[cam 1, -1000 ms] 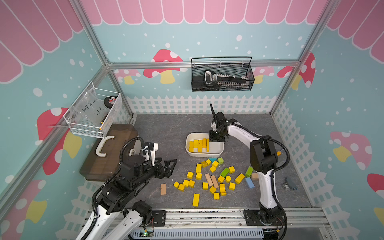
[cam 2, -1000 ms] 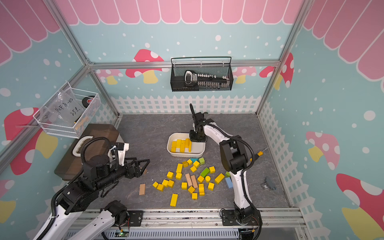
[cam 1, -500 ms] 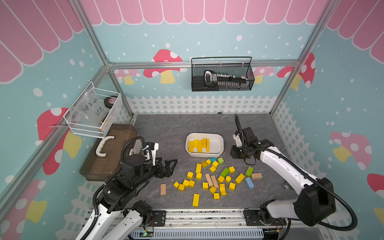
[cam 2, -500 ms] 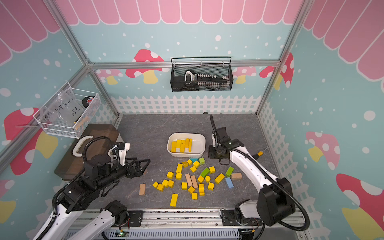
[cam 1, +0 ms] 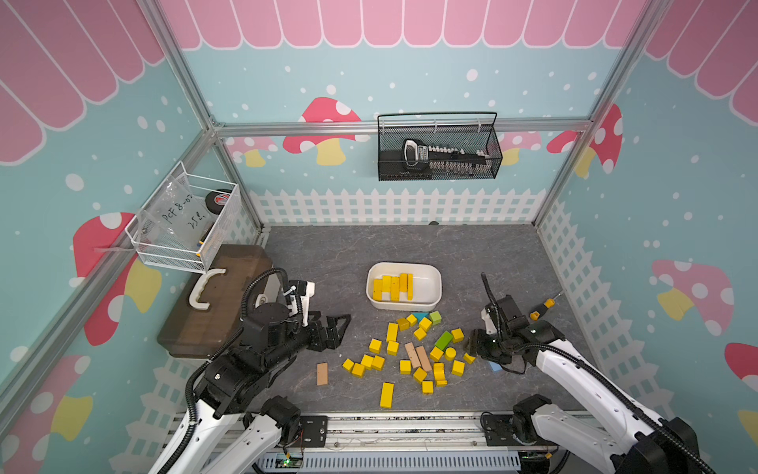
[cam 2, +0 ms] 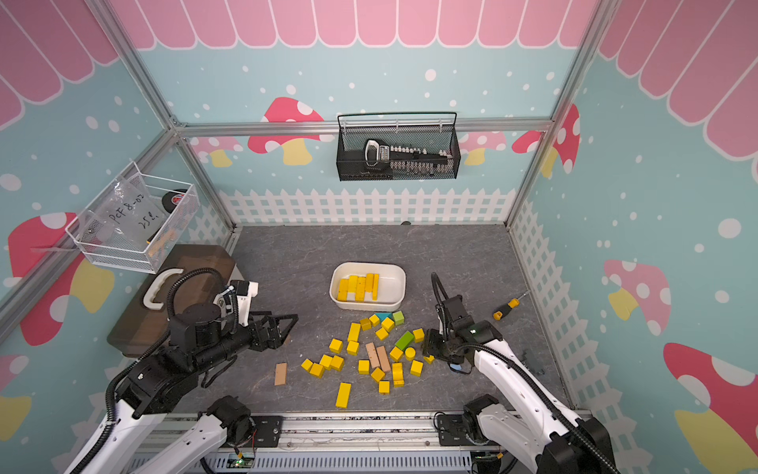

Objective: Pick out the yellow building blocks
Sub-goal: Pick up the building block from the center of the board.

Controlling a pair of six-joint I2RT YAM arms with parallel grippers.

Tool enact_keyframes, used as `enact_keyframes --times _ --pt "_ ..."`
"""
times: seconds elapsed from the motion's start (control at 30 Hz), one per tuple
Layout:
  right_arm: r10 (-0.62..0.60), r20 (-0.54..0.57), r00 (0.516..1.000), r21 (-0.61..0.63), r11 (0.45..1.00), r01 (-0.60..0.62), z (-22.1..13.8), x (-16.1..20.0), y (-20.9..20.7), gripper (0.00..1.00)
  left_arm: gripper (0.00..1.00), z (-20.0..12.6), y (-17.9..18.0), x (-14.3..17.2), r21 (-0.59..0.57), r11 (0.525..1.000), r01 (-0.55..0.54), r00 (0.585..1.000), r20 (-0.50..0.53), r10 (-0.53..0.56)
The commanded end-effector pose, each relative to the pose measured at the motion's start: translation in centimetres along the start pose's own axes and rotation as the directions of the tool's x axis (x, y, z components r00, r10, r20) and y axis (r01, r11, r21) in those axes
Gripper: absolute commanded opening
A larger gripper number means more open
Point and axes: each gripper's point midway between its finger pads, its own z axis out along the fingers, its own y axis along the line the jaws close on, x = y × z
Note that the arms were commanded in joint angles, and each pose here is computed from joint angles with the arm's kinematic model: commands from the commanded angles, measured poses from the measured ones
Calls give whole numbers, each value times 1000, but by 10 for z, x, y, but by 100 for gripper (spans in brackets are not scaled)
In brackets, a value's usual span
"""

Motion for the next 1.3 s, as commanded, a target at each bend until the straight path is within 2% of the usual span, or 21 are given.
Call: enact_keyframes --times 0.0,0.03,0.23,0.43,0.57,0.7,0.87,1.1,1.17,1.27 --pt "127 -23 992 -62 990 -128 6 6 6 93 99 2 -1 0 10 1000 8 1000 -5 -8" --pt "130 -11 991 -53 990 -131 7 4 4 99 99 2 -1 0 11 1000 6 1000 -4 -6" --pt "148 2 989 20 989 -148 12 1 -9 97 99 1 -1 0 8 1000 7 1000 0 -7" --pt "203 -22 979 37 979 -202 20 -3 -13 76 99 4 -1 1 10 1000 7 1000 -12 -7" --pt "229 -29 973 50 973 -227 23 -7 -17 76 99 2 -1 -1 10 1000 7 1000 -1 -7" --pt "243 -29 969 52 969 -242 28 -11 -18 68 99 1 -1 0 10 1000 6 1000 1 -6" --pt "249 -49 967 74 967 -245 35 -16 -19 52 99 1 -2 -1 12 1000 5 1000 2 -5" --pt "255 -82 963 117 962 -245 44 -14 -25 39 99 -1 -2 -1 12 1000 5 1000 8 -5" --pt "259 -82 962 126 960 -248 45 -14 -27 32 99 -1 -1 -1 11 1000 5 1000 7 -5" --pt "263 -79 962 135 959 -251 45 -13 -29 28 99 -1 -1 -1 12 1000 5 1000 9 -5"
